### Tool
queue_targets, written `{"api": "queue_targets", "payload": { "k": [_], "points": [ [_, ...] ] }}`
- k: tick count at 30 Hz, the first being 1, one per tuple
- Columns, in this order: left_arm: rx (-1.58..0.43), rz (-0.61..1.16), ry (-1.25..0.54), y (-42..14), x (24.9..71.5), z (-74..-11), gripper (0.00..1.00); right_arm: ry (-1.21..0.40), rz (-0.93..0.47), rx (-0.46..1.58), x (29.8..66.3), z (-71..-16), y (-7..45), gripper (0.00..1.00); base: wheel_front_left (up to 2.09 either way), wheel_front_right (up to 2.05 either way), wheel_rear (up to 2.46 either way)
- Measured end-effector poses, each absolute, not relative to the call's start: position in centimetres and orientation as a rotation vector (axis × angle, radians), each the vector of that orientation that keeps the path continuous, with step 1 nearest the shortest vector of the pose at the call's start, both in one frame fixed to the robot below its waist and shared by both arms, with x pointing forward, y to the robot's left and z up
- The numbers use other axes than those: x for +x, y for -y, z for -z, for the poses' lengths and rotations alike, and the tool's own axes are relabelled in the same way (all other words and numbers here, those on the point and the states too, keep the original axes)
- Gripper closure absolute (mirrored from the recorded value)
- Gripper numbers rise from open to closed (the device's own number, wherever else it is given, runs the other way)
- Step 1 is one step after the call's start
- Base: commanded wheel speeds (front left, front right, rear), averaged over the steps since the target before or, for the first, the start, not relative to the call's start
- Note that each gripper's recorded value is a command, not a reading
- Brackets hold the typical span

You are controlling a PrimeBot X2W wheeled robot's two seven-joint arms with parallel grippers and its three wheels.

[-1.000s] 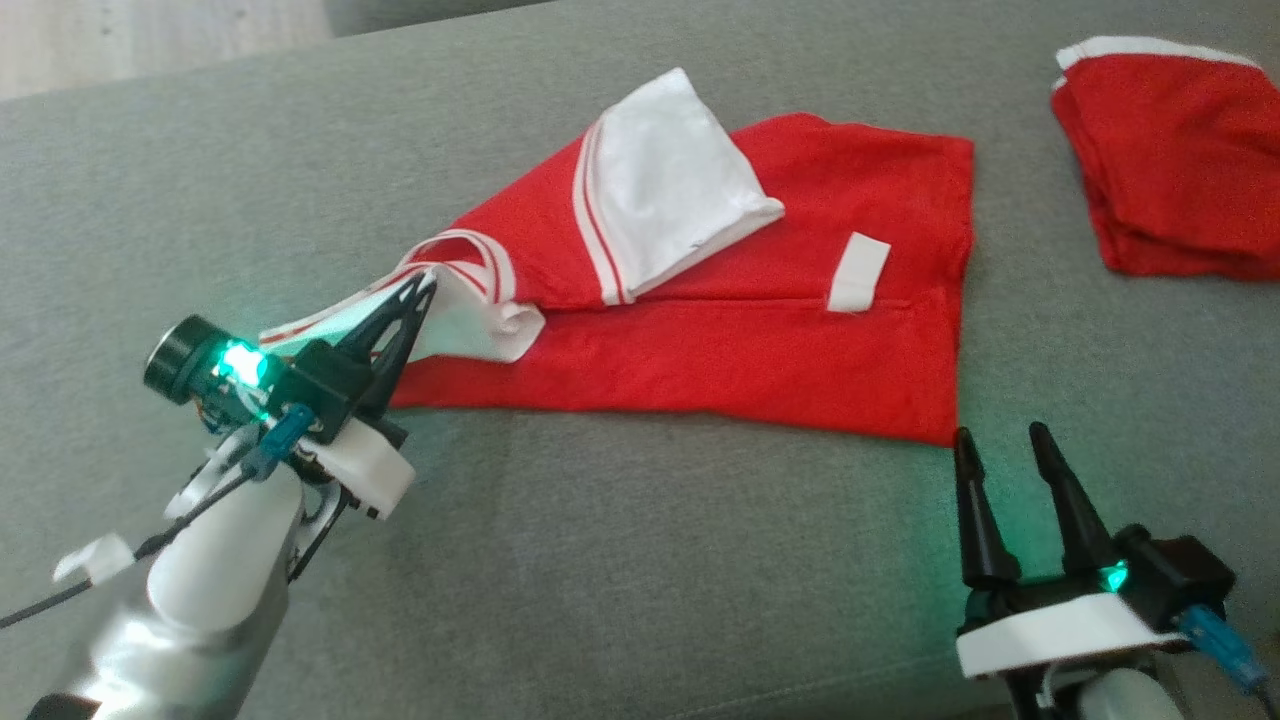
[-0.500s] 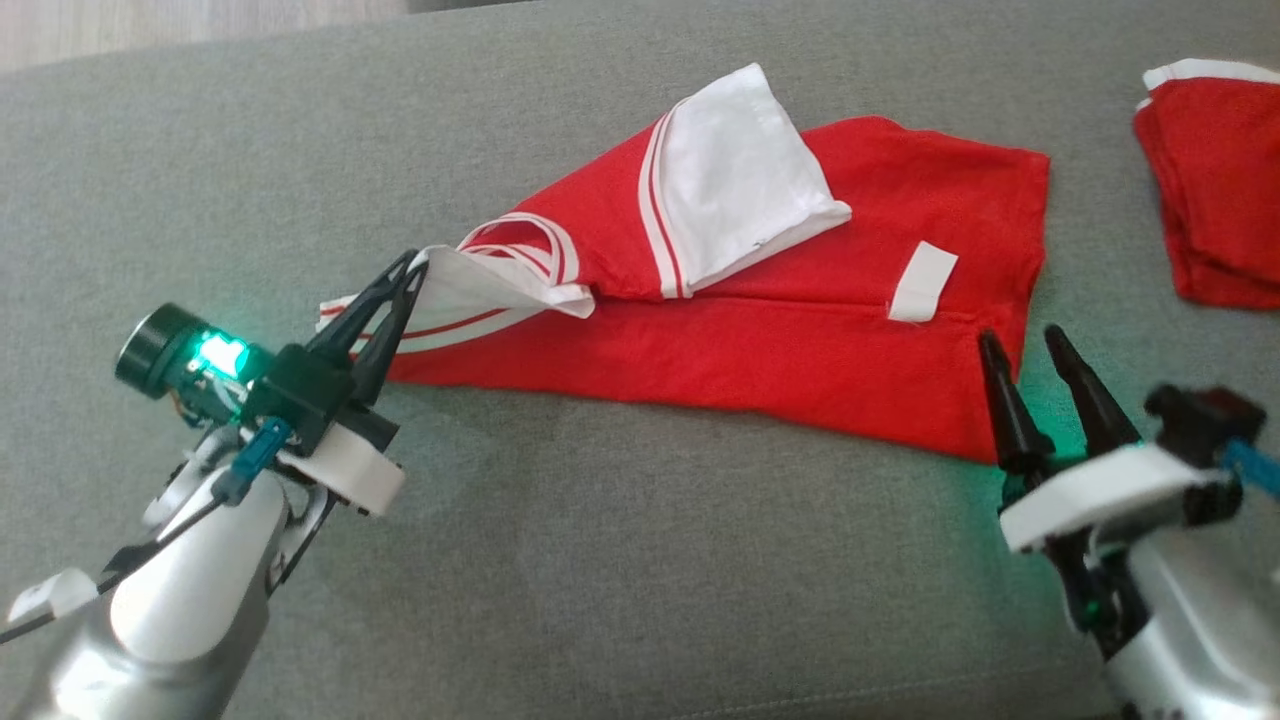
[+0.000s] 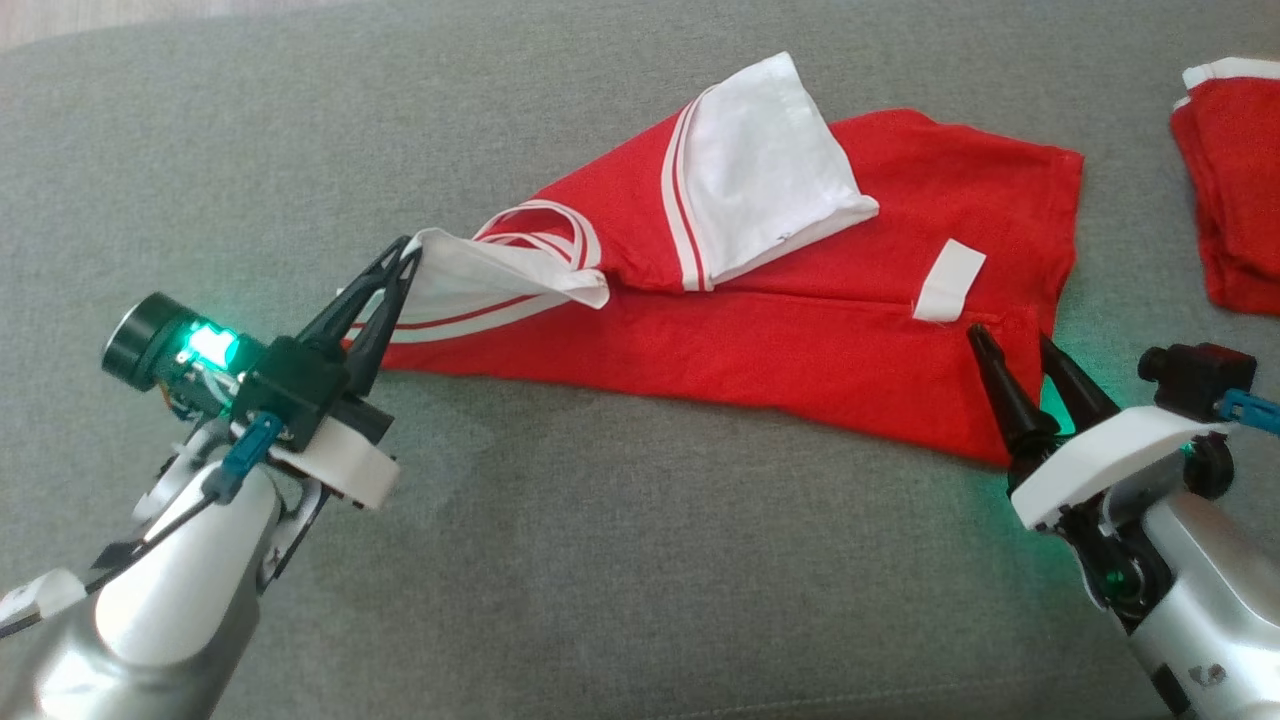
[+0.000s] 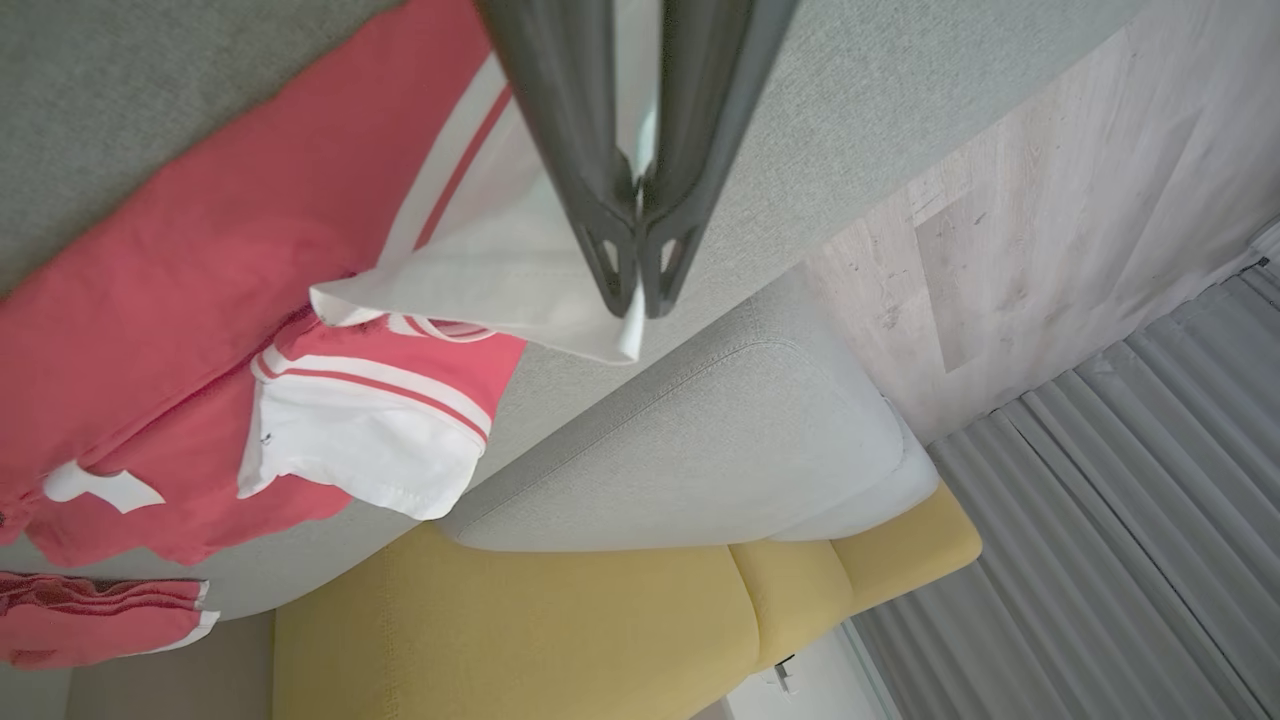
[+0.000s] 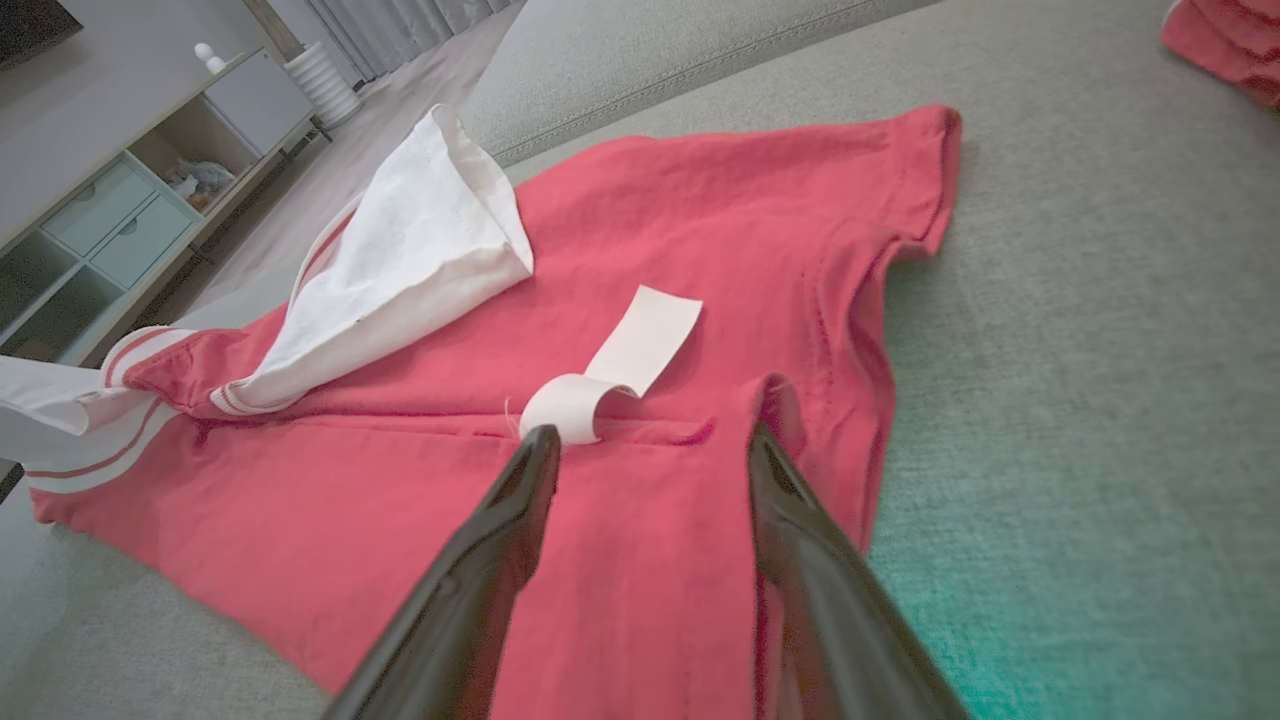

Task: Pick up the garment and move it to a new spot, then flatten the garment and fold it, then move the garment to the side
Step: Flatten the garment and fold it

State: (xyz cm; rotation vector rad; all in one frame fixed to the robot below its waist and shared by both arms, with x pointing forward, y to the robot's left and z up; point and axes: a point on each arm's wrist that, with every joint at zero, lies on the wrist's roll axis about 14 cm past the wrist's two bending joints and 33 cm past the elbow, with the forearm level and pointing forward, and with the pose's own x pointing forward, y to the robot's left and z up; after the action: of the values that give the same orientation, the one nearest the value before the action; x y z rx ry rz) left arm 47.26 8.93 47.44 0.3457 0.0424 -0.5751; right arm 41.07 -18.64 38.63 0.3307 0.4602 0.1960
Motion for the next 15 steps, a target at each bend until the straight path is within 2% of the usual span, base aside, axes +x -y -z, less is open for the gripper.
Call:
{"api": "queue_targets", "payload": {
  "k": [4, 5, 6, 8, 10, 11, 15],
  "points": [
    [0.351, 0.559, -0.041, -9.4, 47.3, -47.6, 1.0, -0.469, -0.201, 0.349, 41.1, -38.3, 18.3, 0.38, 0.0, 0.0, 0.0],
    [0.35, 0.558, -0.04, -9.4, 47.3, -47.6, 1.0, -0.47, -0.201, 0.353, 41.3, -38.3, 18.2, 0.39, 0.0, 0.0, 0.0],
    [0.346, 0.556, -0.039, -9.5, 47.3, -47.7, 1.0, -0.468, -0.201, 0.357, 41.4, -38.3, 18.2, 0.5, 0.0, 0.0, 0.0],
    [0.34, 0.552, -0.042, -9.6, 47.3, -47.6, 1.0, -0.474, -0.204, 0.352, 41.6, -38.1, 18.3, 0.65, 0.0, 0.0, 0.0],
    [0.34, 0.55, -0.043, -9.7, 47.2, -47.6, 1.0, -0.477, -0.202, 0.34, 41.9, -38.0, 18.6, 0.97, 0.0, 0.0, 0.0],
    [0.34, 0.548, -0.044, -9.8, 47.2, -47.6, 1.0, -0.479, -0.199, 0.332, 42.0, -37.9, 18.8, 1.0, 0.0, 0.0, 0.0],
    [0.341, 0.534, -0.041, -10.1, 47.2, -47.7, 1.0, -0.482, -0.191, 0.314, 42.3, -37.7, 19.2, 1.0, 0.0, 0.0, 0.0]
  ]
}}
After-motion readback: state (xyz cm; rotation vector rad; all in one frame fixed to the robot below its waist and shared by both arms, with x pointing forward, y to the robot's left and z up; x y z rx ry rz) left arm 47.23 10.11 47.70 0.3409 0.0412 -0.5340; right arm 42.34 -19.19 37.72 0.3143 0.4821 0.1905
